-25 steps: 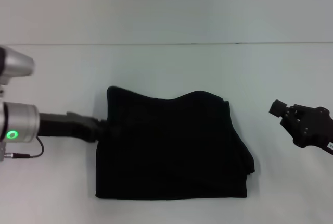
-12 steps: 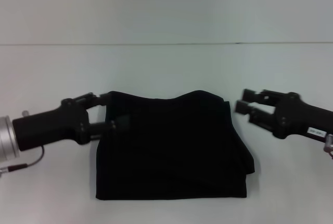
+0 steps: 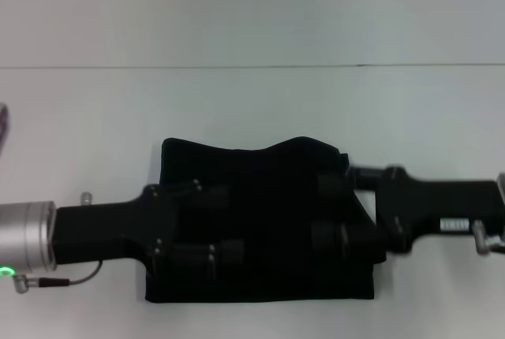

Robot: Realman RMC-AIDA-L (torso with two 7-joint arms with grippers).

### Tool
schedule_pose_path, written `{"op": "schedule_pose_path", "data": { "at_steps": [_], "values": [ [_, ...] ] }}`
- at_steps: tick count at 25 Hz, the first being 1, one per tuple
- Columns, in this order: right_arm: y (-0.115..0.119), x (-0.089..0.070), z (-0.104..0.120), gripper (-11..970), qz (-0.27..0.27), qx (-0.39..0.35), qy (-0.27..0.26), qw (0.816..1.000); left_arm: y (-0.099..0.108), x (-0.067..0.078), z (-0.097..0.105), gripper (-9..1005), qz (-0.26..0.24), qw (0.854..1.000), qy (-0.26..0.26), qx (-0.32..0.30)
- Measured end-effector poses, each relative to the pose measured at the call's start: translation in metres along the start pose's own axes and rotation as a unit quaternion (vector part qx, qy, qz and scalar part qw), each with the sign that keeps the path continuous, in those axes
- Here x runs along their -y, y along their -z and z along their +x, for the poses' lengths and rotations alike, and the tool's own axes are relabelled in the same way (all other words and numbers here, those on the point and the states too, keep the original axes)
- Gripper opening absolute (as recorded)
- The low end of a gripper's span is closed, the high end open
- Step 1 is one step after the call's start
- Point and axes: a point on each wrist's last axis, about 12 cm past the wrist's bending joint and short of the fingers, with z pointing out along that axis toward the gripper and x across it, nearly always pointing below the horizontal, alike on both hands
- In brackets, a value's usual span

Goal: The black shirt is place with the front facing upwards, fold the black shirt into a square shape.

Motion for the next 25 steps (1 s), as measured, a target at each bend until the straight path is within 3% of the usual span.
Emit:
{"op": "schedule_pose_path", "data": {
  "at_steps": [8,25],
  "values": [
    [0.002,-0.007,0.009,936,-0.022,-0.029,-0.003,0.999,-0.020,-0.003,-0.003,900,0.039,0.999,0.006,-0.038],
    [0.000,-0.007,0.011,930,-0.018,-0.024,-0.009,1.000,-0.020,-0.008,0.000,900,0.017,0.999,0.010,-0.047]
  ]
}}
